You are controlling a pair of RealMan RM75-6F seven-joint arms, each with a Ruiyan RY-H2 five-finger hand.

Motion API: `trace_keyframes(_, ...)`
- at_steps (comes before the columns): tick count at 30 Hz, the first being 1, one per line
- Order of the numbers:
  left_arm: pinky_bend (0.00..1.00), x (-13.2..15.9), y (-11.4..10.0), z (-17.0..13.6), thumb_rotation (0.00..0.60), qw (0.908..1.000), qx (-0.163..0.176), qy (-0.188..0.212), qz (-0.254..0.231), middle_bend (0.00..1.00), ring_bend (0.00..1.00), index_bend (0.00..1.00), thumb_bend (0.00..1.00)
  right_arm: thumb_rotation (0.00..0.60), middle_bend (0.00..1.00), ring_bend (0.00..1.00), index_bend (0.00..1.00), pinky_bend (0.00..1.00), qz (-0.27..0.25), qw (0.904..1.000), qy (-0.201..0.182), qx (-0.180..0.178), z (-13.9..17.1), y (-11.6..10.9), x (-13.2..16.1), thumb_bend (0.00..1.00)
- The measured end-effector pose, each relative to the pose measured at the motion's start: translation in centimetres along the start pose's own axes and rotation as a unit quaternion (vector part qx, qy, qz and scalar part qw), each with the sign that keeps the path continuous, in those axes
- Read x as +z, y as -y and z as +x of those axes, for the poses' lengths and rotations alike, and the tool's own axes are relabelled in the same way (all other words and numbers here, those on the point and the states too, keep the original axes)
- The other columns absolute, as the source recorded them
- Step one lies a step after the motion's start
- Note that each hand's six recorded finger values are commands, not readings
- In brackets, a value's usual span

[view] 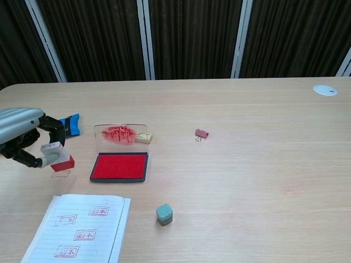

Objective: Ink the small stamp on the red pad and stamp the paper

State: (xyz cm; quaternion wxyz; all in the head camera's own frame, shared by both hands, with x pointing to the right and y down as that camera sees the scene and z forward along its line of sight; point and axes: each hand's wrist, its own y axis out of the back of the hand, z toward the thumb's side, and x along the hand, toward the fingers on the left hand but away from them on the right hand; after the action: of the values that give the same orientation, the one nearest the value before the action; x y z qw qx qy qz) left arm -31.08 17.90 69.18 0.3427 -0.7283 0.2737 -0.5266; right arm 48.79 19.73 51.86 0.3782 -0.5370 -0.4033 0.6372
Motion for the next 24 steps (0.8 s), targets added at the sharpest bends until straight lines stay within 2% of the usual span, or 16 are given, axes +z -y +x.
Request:
trace_keyframes(8,0.91,-2.2,1.5,0.9,0.6,0.9996,-0.015,-0.023,0.006,0.53,0.84,0.55,0.36,0.6,0.0,0.0,0.0,0.0,0.004,1.0,0.0,0.003,-0.1,0.2,0.1,0.0)
trace_keyframes(20,0.9,-2.1,3.8,1.8,0.6,0.9992,-0.036,-0.019,0.002,0.5,0.83,0.5,0.36,0.6,0.0,0.0,0.0,0.0,0.01,0.9999,0.005,0.007,-0.2,0.6,-0.2,0.0)
trace_keyframes(23,0.89,-2.1,4.0,1.9,0.6,0.9992,-0.035,-0.018,0.004,0.47,0.83,0.47,0.32,0.6,0.0,0.0,0.0,0.0,0.009,0.9999,0.006,0.007,-0.2,0.6,-0.2,0.0)
trace_keyframes(24,0.89,-2.1,4.0,1.9,0.6,0.9992,-0.035,-0.018,0.005,0.44,0.83,0.46,0.27,0.6,0.0,0.0,0.0,0.0,0.009,0.9999,0.006,0.006,-0.2,0.6,-0.2,0.0)
